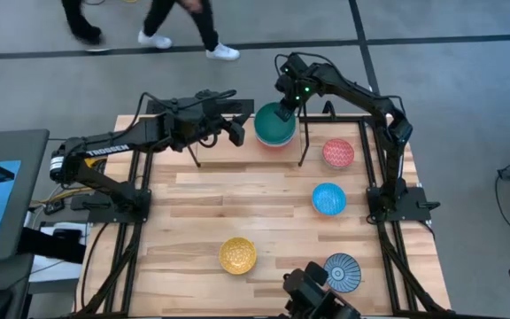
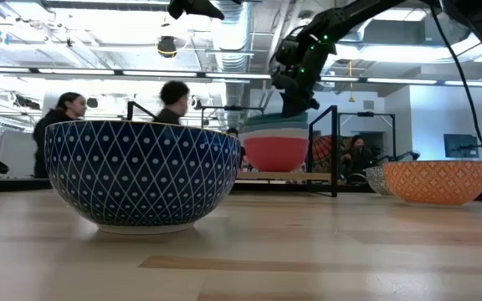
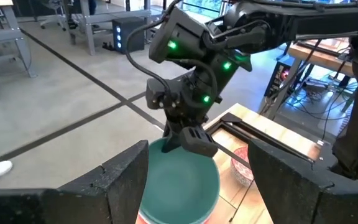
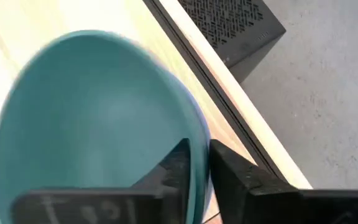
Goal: Place and stack bowls onto a shelf
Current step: Stack the green bowl on top of the blue bowl on the shelf
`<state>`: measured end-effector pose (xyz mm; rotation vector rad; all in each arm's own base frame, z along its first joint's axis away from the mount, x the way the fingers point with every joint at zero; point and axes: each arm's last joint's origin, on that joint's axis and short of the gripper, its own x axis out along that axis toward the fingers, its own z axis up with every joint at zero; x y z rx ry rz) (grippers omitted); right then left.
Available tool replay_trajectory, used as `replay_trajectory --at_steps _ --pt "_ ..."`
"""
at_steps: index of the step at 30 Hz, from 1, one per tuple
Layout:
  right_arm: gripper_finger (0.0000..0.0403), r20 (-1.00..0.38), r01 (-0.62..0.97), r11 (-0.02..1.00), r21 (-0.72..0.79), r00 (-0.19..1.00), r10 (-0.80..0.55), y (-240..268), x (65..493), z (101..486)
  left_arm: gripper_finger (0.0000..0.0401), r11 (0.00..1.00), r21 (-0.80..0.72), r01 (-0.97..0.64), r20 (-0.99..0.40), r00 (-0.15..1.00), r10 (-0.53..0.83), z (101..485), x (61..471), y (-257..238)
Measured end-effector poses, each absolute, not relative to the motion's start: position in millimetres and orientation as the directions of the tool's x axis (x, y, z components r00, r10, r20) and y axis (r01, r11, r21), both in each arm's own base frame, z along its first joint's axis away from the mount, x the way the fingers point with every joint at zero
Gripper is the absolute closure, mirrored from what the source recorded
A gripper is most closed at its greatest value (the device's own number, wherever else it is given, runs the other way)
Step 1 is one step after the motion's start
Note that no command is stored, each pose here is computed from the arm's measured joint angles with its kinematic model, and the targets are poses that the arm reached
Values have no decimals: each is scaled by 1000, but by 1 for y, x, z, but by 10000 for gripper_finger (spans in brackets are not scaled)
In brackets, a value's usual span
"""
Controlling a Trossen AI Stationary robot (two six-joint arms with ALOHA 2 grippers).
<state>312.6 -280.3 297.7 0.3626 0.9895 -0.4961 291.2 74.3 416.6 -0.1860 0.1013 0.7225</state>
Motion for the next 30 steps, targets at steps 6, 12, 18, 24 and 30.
replay_trajectory --at_steps 6,12,18,24,30 --pt "233 -843 567 821 73 475 -253 -278 308 309 143 740 -128 -661 -164 750 641 416 292 70" --pt "204 -809 558 828 63 514 -285 -260 290 345 143 731 -110 -673 -188 737 649 413 292 65" --pt "237 -858 565 820 89 461 -224 -259 281 322 143 716 -95 -692 -201 717 667 411 292 61" --pt "281 -882 574 813 98 429 -196 -260 279 296 143 713 -85 -696 -212 712 669 410 292 60" --pt "299 -882 571 815 100 429 -193 -259 279 294 143 713 -84 -696 -210 712 670 410 292 61"
